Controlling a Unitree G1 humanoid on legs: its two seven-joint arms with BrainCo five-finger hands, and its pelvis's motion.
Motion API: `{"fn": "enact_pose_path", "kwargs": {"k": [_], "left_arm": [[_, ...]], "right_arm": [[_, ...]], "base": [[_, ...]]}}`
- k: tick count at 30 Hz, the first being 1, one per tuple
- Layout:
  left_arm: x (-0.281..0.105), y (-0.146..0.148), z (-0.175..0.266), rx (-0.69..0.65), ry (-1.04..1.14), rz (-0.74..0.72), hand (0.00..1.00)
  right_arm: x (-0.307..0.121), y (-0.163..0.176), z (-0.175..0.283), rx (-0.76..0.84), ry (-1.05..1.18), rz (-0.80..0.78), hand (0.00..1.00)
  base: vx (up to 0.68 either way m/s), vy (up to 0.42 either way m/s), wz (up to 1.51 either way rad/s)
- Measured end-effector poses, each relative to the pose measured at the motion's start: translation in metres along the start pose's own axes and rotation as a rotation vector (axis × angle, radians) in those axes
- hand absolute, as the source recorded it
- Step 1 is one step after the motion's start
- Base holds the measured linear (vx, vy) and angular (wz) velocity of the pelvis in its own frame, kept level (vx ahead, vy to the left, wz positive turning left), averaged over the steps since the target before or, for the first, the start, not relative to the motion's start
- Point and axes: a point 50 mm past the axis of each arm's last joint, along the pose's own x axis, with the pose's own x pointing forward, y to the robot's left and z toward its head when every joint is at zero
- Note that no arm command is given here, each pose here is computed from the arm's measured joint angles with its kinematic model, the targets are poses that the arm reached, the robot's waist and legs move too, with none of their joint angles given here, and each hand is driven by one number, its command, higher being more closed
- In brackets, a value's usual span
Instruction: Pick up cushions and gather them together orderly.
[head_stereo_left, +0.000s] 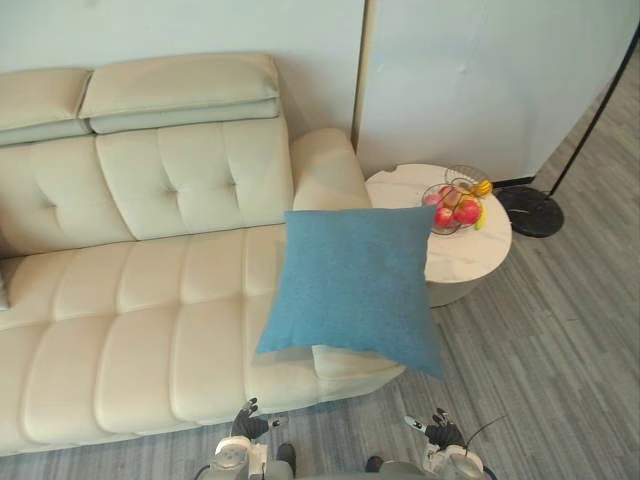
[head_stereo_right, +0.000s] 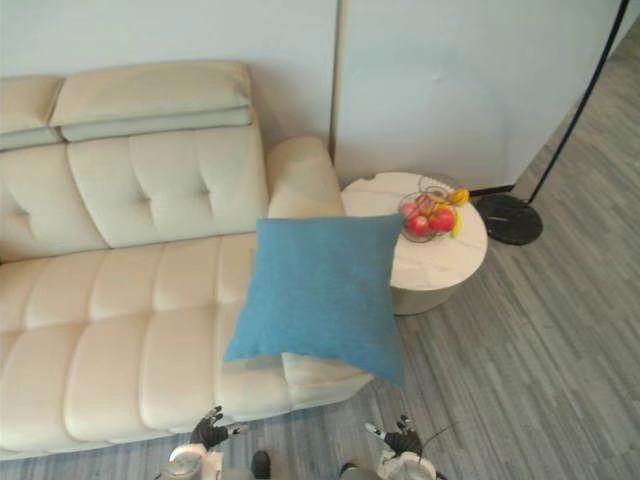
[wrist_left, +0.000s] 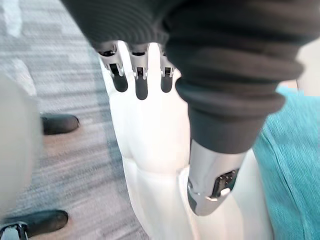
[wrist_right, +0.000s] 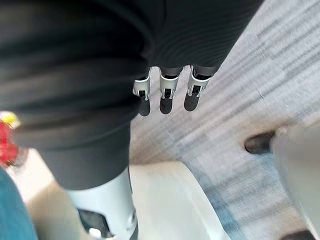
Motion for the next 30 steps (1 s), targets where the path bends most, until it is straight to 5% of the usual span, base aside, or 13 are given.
{"fn": "enact_pose_path", "kwargs": {"k": [13, 24, 30], "left_arm": [[0.001, 0.052, 0.049, -0.114, -0.221, 0.181, 0.0], [-0.004, 0.058, 0.083, -0.149, -0.373, 0.187, 0.0], [-0.003, 0.047, 0.118, -0.142, -0.482, 0.148, 0.0]], "right_arm": [[-0.025, -0.046, 0.098, -0.071, -0.504, -0.095, 0.0], [-0.036, -0.034, 0.132, -0.162, -0.655, -0.021, 0.0], [-0.034, 0.002, 0.172, -0.17, -0.768, 0.086, 0.0]], "base": [[-0.06, 0.015, -0.02], [-0.06, 0.008, -0.01], [0.09, 0.004, 0.12]]}}
